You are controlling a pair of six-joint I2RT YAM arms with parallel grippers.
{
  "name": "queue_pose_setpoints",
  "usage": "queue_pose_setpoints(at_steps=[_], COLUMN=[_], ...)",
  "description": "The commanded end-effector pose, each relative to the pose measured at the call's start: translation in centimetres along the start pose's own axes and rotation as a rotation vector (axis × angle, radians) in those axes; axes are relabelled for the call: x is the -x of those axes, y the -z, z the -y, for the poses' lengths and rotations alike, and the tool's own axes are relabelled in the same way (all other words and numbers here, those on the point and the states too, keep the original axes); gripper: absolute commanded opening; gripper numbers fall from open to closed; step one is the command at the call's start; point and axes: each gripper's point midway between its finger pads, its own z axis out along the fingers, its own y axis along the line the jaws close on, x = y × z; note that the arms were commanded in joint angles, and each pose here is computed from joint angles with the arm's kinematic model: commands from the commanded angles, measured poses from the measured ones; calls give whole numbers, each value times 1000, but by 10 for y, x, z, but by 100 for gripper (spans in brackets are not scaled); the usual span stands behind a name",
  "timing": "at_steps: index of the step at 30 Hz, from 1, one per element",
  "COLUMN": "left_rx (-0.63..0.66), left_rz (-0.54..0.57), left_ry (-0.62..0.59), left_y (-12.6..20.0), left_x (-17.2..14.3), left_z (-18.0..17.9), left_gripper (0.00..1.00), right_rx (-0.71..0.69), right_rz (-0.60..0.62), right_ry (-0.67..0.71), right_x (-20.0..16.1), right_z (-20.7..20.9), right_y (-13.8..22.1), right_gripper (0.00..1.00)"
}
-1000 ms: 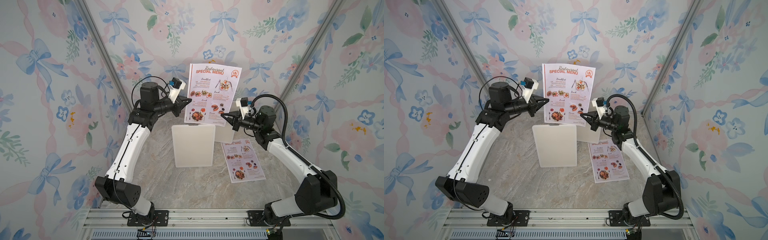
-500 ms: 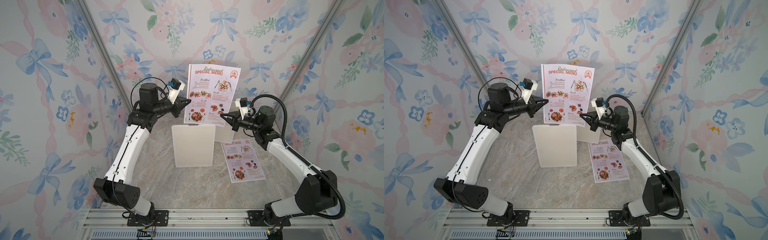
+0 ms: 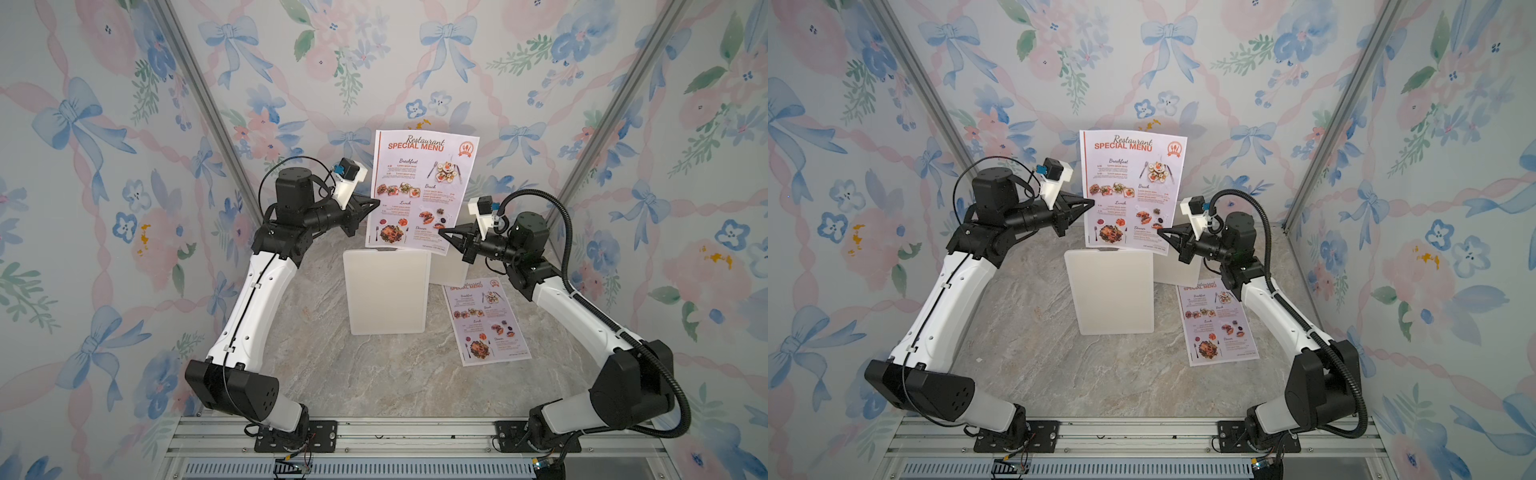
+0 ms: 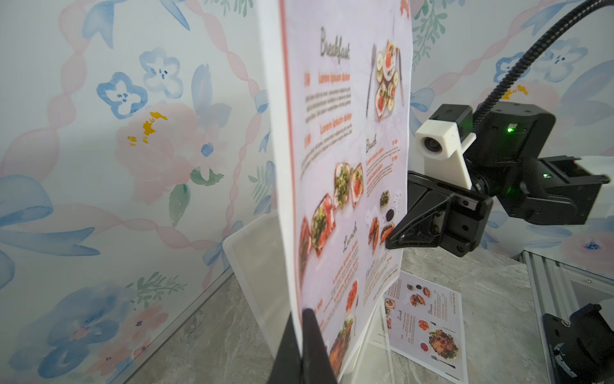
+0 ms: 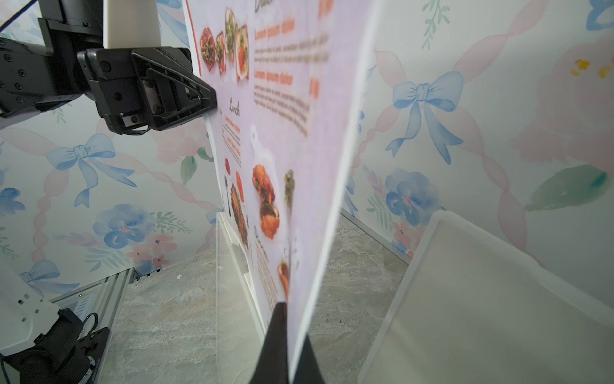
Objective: Insert the menus into the narrow rack
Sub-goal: Insert the menu into the narrow rack.
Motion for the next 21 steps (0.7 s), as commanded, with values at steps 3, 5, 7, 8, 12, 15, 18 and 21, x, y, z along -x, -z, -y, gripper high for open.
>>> queue_pose_setpoints(at_steps=[3,5,7,8,12,15,18,21], left_rx=[21,24,31,31,40,39,39,36], left_rz=[14,10,9,8,15,16,14,14], left_ry=[-23,-22,-24,-23,-27,-27,-29,-37], left_y=[10,10,12,12,15,15,15,17], left_x=[3,1,0,-1,3,4,2,1], left_z=[0,-1,-2,-2,-5,-5,-5,-3], left_gripper=[0,0,0,0,0,0,0,0], right_rx=[20,24,27,27,28,30,32,34], right_rz=[-13,-17,-18,-19,-19,-20,-18,-22], right_ry=[-6,-6,-6,-8,-5,-10,-9,-13], right_x=[0,-1,-1,-1,-1,-1,1,0], right_z=[-3,-3,-4,-4,-5,-5,-5,-6], right_y=[-5,-7,-8,-8,-10,-11,-10,-11], right_gripper=[2,2,2,2,2,3,4,5])
